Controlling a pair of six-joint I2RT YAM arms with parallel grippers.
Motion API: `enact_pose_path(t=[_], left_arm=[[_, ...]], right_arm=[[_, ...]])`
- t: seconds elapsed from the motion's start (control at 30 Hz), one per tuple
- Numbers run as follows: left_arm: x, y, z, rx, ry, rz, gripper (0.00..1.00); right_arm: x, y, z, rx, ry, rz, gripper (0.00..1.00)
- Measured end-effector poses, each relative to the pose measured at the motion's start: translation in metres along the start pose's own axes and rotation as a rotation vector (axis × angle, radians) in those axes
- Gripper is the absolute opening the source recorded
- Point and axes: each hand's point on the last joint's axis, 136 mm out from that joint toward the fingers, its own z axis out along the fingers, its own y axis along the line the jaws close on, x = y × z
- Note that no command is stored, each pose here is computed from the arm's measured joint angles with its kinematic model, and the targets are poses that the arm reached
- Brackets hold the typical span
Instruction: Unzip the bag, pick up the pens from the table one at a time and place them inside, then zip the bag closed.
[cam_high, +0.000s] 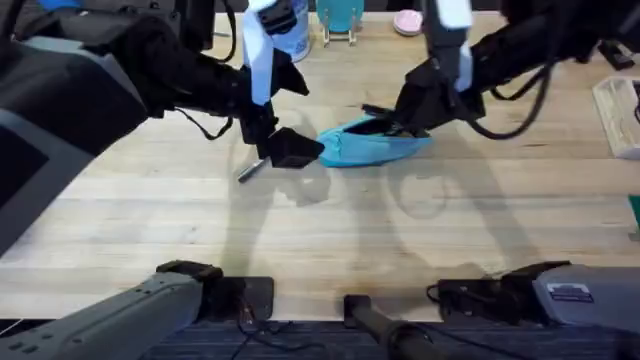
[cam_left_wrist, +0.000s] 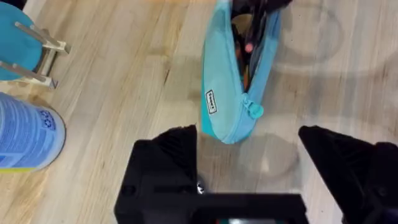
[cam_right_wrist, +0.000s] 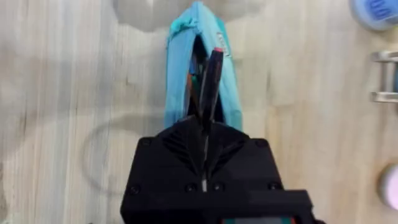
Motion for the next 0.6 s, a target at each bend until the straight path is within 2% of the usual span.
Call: enact_pose_path(t=[0.6], left_arm=[[0.000, 0.000, 0.000, 0.000, 0.000, 0.000, 0.994]], right_arm=[[0.034, 0.002, 0.060, -0.160, 0.034, 0.061, 0.031]])
